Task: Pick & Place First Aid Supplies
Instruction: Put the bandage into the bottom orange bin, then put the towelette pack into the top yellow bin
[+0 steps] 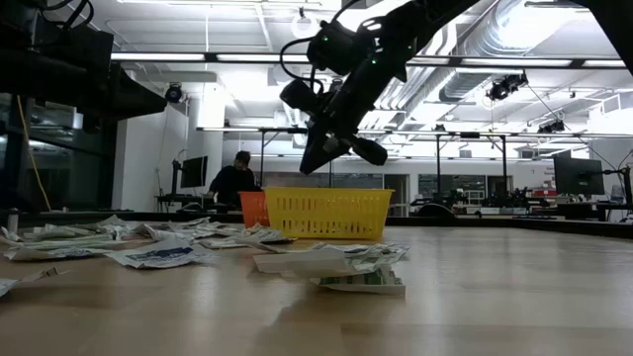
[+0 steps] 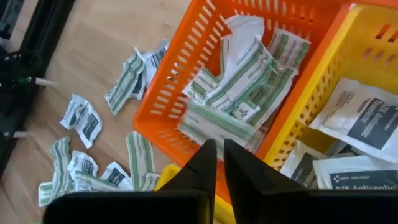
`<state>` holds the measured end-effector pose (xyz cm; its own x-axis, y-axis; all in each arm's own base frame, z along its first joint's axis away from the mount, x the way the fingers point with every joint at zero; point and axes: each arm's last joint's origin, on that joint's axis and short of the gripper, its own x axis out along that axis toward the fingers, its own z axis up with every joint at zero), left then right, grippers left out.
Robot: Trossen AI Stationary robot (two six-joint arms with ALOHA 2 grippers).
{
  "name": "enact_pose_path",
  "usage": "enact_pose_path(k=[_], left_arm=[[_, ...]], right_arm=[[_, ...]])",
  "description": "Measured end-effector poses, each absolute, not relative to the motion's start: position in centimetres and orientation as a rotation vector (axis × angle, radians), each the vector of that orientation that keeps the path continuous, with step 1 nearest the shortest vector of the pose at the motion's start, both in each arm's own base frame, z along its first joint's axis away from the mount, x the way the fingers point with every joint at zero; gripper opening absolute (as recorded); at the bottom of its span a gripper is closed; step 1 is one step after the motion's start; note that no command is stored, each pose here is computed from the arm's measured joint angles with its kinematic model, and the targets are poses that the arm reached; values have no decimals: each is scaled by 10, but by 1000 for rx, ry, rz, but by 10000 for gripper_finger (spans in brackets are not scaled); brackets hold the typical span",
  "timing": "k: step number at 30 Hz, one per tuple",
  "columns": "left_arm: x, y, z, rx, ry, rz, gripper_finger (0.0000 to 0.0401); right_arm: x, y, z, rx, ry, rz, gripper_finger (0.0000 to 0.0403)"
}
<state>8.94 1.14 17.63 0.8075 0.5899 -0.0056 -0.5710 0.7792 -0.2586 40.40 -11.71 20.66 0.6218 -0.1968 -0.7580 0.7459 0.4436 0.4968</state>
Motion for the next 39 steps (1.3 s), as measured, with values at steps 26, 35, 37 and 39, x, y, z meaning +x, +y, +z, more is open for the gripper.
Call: enact_pose_path(k=[26,35,37,39], left_arm=[[89,11,176,-255,-77,627,73],[89,11,176,-255,-77,628,73],[89,11,176,-255,-77,628,73],[89,11,176,-254,-77,628,73]], right_arm=[[370,7,244,438,1111,-122,134],[354,63,213,415,1189,-75,133],[349,66,199,636,1207,-181,134],[345,68,184,835,1195,-262,134]])
